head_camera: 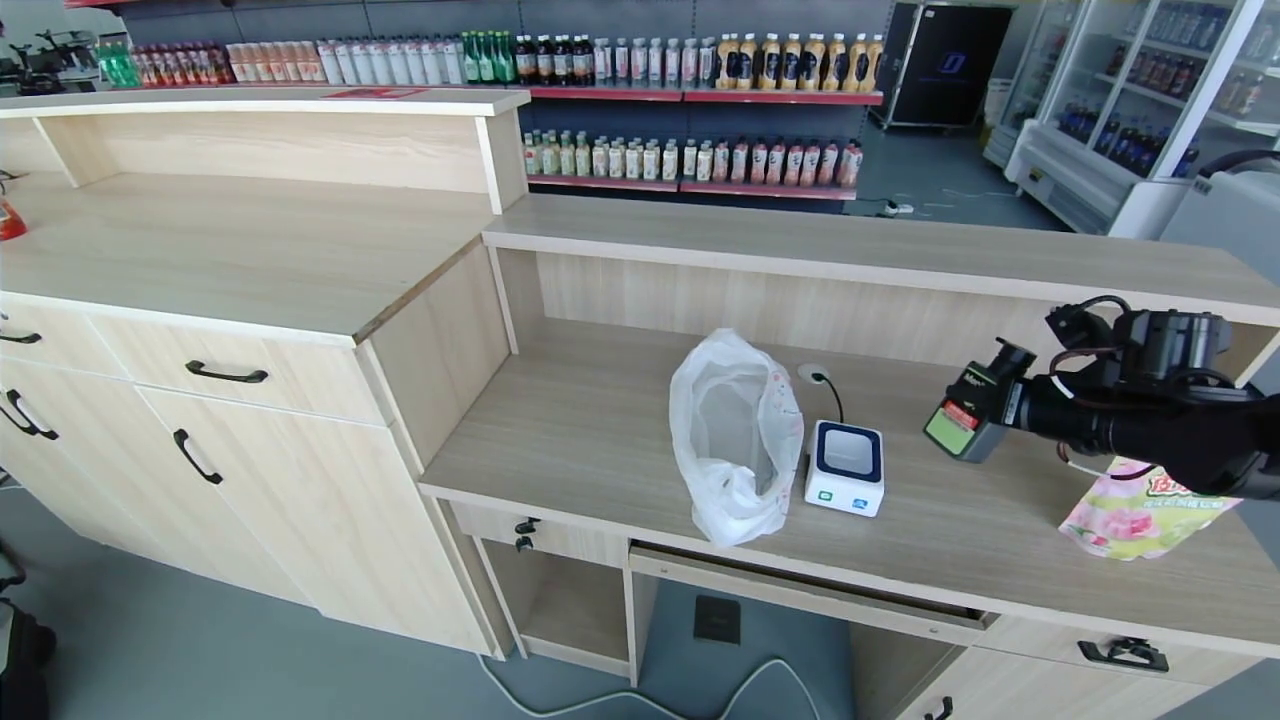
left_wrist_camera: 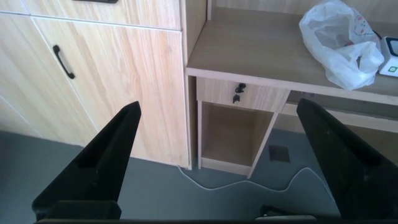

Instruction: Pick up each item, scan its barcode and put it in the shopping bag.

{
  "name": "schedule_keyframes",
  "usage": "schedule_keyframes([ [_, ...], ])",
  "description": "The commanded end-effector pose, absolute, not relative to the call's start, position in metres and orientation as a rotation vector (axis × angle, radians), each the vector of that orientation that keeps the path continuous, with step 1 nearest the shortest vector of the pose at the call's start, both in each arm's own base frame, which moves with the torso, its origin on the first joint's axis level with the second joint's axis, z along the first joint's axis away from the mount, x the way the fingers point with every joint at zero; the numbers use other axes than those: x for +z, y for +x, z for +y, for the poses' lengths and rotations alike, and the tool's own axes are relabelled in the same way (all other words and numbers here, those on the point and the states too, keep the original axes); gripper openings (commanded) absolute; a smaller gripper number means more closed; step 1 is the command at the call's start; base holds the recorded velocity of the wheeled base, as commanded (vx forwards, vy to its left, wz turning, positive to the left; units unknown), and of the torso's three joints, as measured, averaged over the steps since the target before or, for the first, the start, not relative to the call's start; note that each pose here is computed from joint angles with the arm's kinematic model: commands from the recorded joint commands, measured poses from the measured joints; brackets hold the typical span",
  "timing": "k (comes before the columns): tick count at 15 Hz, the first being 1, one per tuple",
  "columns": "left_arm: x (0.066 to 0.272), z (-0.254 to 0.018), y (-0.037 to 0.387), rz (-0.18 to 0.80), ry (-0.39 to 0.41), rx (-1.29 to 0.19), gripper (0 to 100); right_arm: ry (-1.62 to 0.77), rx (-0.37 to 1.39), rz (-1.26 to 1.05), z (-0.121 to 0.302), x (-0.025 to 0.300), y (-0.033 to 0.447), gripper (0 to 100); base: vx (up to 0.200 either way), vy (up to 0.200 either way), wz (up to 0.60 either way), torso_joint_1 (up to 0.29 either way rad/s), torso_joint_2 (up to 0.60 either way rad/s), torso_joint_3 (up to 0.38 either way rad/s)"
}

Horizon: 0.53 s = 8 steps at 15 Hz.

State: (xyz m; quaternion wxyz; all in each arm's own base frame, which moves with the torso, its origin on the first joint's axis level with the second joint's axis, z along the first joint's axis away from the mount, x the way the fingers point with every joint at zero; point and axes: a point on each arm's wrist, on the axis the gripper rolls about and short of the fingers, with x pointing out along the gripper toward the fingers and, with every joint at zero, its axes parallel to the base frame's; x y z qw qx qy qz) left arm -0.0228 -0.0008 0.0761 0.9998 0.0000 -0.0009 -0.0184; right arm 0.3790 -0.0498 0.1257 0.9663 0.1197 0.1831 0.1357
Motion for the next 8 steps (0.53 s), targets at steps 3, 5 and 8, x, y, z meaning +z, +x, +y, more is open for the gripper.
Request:
schedule_keyframes([
  [3, 0.076, -0.001, -0.023, -0.002, 0.000, -0.037, 100, 0.242, 0.302, 0.363, -0.041, 0.112, 0.393, 0, 0.000, 0.000, 0.00, 0.000, 0.00, 0.000],
  [5, 0.076, -0.001, -0.023, -0.002, 0.000, -0.037, 100, 0.245, 0.324, 0.363, -0.034, 0.109, 0.398, 0, 0.000, 0.000, 0.00, 0.000, 0.00, 0.000],
  [8, 0.076, -0.001, -0.023, -0.002, 0.000, -0.037, 100, 0.242, 0.340, 0.365, -0.028, 0.103, 0.404, 0, 0.000, 0.000, 0.00, 0.000, 0.00, 0.000],
])
